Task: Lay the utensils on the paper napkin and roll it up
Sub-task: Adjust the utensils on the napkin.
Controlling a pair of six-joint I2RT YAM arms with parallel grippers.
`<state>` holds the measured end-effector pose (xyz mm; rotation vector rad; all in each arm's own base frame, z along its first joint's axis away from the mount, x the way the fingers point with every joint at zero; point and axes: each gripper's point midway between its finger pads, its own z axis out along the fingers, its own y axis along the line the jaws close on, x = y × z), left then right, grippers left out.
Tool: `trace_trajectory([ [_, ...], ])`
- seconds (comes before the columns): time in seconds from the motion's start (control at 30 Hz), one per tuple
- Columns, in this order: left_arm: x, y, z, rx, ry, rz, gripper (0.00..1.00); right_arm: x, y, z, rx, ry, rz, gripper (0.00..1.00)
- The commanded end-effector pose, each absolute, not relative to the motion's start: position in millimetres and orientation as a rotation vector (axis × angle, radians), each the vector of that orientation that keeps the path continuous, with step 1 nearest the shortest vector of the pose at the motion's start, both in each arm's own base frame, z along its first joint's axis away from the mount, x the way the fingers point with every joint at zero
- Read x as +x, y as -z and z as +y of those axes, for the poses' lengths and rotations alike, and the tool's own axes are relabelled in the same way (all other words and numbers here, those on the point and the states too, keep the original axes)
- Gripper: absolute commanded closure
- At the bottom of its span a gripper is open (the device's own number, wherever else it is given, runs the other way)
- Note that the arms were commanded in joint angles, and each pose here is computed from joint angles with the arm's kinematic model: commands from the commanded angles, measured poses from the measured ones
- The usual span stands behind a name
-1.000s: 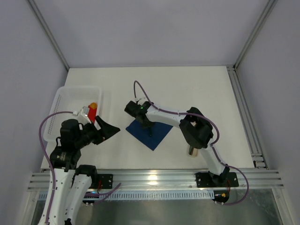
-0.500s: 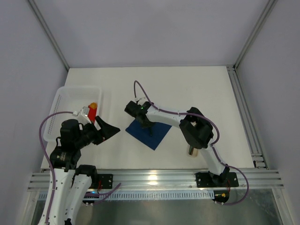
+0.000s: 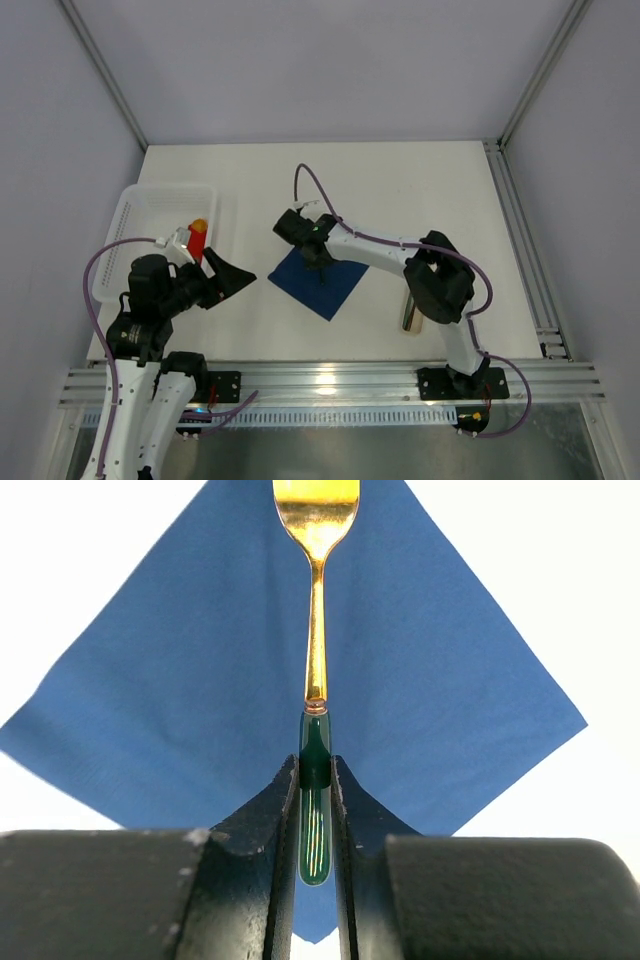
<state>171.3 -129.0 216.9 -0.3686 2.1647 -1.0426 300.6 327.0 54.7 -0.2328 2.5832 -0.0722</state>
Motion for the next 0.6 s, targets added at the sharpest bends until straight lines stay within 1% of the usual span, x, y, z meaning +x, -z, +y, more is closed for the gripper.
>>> trace_trajectory([
  [0.0,170.6,-230.7,-131.3,-0.340,1.062,2.133,0.21,309.8,-93.1,336.0,-0.154,-0.117,2.522,0.96],
  [0.1,170.6,-231.2,-131.6,-0.341,1.065,2.133,0.21,313.4,-97.1,341.5,-0.146,-0.267,2.513,0.97],
  [0.17,170.8,-231.1,-131.4,-0.342,1.063,2.133,0.21,301.2,-87.0,344.5,-0.175,-0.404,2.565,0.96],
  [0.2,170.8,-231.2,-131.4,-0.343,1.064,2.133,0.21,313.9,-100.6,348.4,-0.143,-0.525,2.513,0.96],
  [0.23,170.4,-230.5,-131.4,-0.344,1.064,2.134,0.21,306.6,-87.8,342.8,-0.136,-0.572,2.544,0.96],
  [0.27,170.6,-230.3,-131.4,-0.345,1.064,2.135,0.21,298.0,-90.5,349.7,-0.161,-0.701,2.562,0.96],
  [0.3,170.6,-230.8,-131.4,-0.345,1.065,2.133,0.21,309.0,-102.4,350.2,-0.141,-0.788,2.500,0.96],
  [0.33,170.7,-230.3,-131.3,-0.348,1.063,2.135,0.21,304.3,-92.8,343.3,-0.127,-0.809,2.519,0.96],
  [0.4,171.1,-230.3,-131.3,-0.348,1.063,2.135,0.21,303.3,-101.5,348.8,-0.153,-0.943,2.479,0.96],
  [0.43,171.1,-230.4,-131.1,-0.348,1.062,2.134,0.21,301.9,-94.6,342.2,-0.143,-0.952,2.487,0.96],
  [0.57,172.0,-229.8,-131.7,-0.350,1.067,2.136,0.22,298.1,-97.0,344.3,-0.177,-1.026,2.437,0.96],
])
